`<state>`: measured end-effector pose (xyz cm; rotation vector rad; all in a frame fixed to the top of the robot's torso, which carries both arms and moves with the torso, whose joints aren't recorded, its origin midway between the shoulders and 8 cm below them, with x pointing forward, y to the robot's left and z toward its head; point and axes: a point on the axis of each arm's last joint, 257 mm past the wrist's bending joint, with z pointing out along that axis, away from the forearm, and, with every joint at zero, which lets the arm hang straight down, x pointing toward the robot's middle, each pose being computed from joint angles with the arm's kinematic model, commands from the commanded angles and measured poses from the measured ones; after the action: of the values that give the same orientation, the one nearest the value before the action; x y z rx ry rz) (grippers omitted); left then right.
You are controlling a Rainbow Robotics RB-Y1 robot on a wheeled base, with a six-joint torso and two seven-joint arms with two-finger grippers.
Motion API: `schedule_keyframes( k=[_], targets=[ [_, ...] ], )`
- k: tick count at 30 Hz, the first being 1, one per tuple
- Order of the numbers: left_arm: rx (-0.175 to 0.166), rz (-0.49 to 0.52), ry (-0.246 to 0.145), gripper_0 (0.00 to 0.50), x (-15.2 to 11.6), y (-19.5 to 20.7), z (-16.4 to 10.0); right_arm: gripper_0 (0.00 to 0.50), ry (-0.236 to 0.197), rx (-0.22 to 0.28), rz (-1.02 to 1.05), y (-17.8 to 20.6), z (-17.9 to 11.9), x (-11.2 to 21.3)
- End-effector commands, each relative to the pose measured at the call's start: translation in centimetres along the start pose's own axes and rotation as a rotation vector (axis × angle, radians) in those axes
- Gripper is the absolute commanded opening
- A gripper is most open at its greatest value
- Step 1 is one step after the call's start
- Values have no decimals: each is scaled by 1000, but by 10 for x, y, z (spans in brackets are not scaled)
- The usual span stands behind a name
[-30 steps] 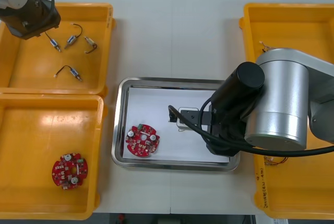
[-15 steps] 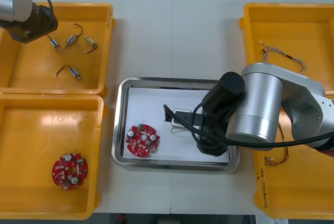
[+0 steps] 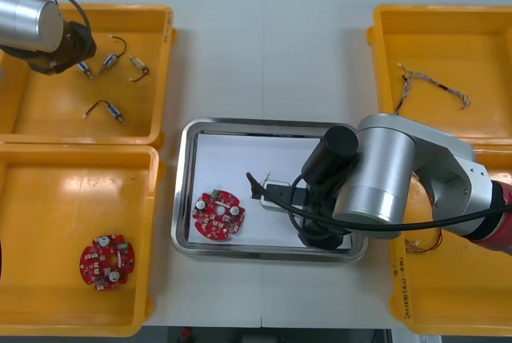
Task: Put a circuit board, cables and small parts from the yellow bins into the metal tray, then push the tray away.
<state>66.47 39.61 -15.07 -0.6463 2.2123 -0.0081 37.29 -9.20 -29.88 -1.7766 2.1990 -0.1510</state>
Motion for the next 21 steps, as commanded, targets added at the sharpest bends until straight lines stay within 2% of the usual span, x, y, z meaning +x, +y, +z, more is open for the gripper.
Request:
schedule_keyframes(
  k=[1, 3, 9, 14, 15, 16, 18, 20, 21],
  targets=[
    [41, 29, -62, 500, -28, -27, -11, 0, 4, -41, -24, 23, 12, 2],
    [50, 24, -64, 500, -26, -30, -8, 0, -3, -23, -23, 17, 12, 0],
    [64, 35, -93, 500, -23, -30, 6, 0, 9, -21, -23, 18, 13, 4],
    [56, 46, -94, 500, -18, -27, 12, 25, 10, -18, -21, 19, 15, 4],
    [54, 40, -92, 500, -17, -27, 12, 97, 13, -15, -21, 18, 15, 4],
    [54, 38, -91, 500, -17, -27, 12, 149, 13, -14, -23, 19, 15, 4],
    [48, 39, -85, 500, -15, -25, 13, 329, 11, -1, -22, 15, 14, 3],
    [47, 38, -84, 484, -15, -24, 14, 400, 14, 11, -23, 12, 14, 3],
    [45, 41, -82, 250, -14, -24, 14, 417, 13, 18, -26, 10, 14, 3]
  ],
)
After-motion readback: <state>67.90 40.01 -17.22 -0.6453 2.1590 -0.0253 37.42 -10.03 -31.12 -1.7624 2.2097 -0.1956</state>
